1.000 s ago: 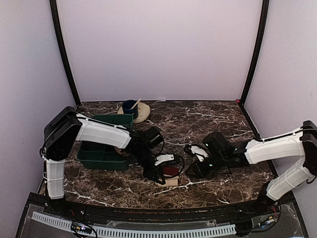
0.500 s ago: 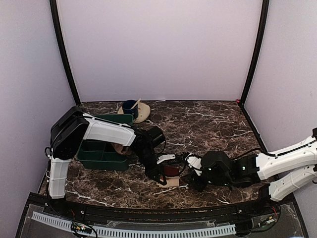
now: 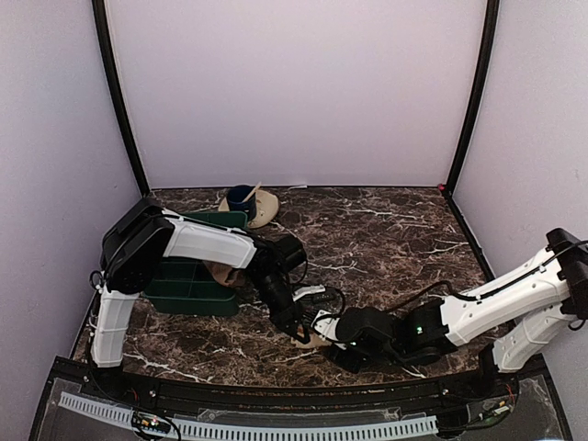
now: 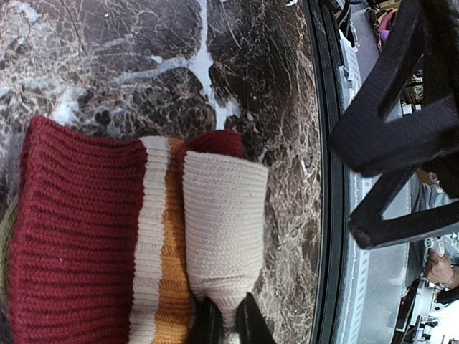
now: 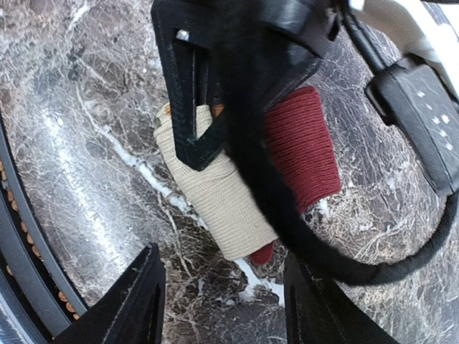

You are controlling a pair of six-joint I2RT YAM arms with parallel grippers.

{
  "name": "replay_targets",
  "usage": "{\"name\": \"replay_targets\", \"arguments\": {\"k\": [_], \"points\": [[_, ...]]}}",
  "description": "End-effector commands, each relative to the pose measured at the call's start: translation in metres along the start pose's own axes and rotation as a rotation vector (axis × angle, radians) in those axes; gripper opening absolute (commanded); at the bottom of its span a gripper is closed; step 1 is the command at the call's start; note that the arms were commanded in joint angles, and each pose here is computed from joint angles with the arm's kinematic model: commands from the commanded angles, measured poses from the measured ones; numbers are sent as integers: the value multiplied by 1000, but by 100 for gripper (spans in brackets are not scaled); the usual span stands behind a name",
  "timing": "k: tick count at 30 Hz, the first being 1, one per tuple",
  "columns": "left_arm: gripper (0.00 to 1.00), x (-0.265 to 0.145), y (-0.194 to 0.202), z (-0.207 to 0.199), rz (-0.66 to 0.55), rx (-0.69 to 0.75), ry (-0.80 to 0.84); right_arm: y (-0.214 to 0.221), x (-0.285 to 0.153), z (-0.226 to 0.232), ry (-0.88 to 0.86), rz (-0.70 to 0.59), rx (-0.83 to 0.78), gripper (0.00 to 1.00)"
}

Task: Roll the socks
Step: Roll the sock at the center of the board.

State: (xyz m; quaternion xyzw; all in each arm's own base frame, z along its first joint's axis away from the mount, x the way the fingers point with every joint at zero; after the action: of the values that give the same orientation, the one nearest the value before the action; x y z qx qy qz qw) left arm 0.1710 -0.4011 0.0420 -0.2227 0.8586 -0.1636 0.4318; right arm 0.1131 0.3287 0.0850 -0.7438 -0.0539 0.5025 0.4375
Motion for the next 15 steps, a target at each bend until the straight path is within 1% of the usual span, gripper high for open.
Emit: {"name": "replay_targets", "arguments": {"k": [1, 6, 15], "points": [[0, 10, 21, 3, 75, -57, 19, -10, 6, 9, -1, -8, -102, 53], [0, 9, 21, 4, 72, -62, 30, -5, 17, 16, -29, 32, -178, 56], [0, 9, 23, 5, 72, -70, 37, -4, 29, 4, -47, 65, -211, 56]]}}
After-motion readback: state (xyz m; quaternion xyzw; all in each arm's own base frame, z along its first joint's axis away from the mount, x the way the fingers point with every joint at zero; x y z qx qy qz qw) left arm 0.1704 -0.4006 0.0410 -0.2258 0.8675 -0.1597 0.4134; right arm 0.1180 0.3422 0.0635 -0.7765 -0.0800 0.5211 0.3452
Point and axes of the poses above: each gripper's point midway between its finger pads, its own x axis out along the fingers, its own z axis along the line the jaws close on, y = z × x, the point moved 2 cm from there along -x, back along the fingers, and after that the axes turned 9 degrees about x, right-handed, at the moved point
